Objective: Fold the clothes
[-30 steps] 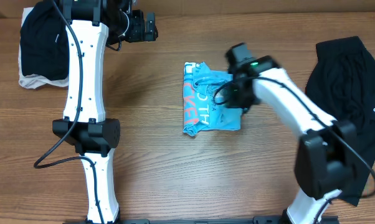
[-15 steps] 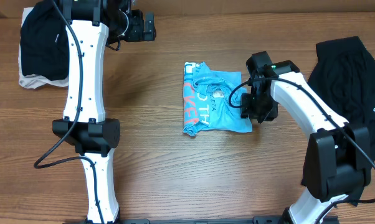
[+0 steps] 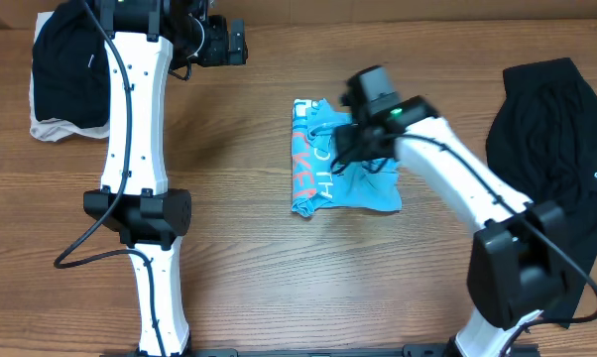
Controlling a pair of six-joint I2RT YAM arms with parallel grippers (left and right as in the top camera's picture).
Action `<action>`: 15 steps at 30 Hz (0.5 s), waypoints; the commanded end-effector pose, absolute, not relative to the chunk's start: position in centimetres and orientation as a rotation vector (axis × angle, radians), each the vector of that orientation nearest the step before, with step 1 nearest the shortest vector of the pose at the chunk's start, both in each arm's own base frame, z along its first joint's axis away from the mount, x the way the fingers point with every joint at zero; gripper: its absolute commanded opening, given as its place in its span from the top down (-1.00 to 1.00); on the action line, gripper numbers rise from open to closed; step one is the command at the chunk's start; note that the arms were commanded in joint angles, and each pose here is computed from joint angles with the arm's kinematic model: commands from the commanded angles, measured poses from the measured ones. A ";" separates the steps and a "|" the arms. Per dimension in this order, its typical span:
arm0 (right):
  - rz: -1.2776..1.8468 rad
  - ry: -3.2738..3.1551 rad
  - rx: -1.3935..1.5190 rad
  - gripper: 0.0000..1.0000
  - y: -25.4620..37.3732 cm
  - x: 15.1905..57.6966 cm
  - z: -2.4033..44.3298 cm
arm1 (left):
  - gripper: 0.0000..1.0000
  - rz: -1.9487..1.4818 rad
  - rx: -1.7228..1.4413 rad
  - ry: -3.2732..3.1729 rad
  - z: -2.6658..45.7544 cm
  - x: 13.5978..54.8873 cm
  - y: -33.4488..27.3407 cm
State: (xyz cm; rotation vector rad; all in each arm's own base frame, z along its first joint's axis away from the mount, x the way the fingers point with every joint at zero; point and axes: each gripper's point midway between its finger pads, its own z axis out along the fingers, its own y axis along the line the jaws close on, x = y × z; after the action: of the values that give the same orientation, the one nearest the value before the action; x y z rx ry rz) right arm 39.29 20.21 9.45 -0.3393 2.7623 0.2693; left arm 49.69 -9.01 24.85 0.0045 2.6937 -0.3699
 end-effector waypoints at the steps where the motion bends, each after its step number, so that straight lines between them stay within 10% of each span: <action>1: 0.272 2.735 -0.381 0.02 22.0 40.2 8.4 | -1.00 -0.353 0.026 2.687 25.1 49.7 -8.8; 15: 0.288 2.683 -0.328 0.29 23.5 43.4 4.7 | -0.99 -0.345 0.023 2.700 24.9 49.4 -8.7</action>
State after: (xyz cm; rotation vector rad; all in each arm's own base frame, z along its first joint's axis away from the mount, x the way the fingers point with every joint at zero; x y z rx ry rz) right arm 42.44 23.46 4.28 -0.3501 2.7085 0.2912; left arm 49.47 -8.92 24.72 0.0016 2.7048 -0.3642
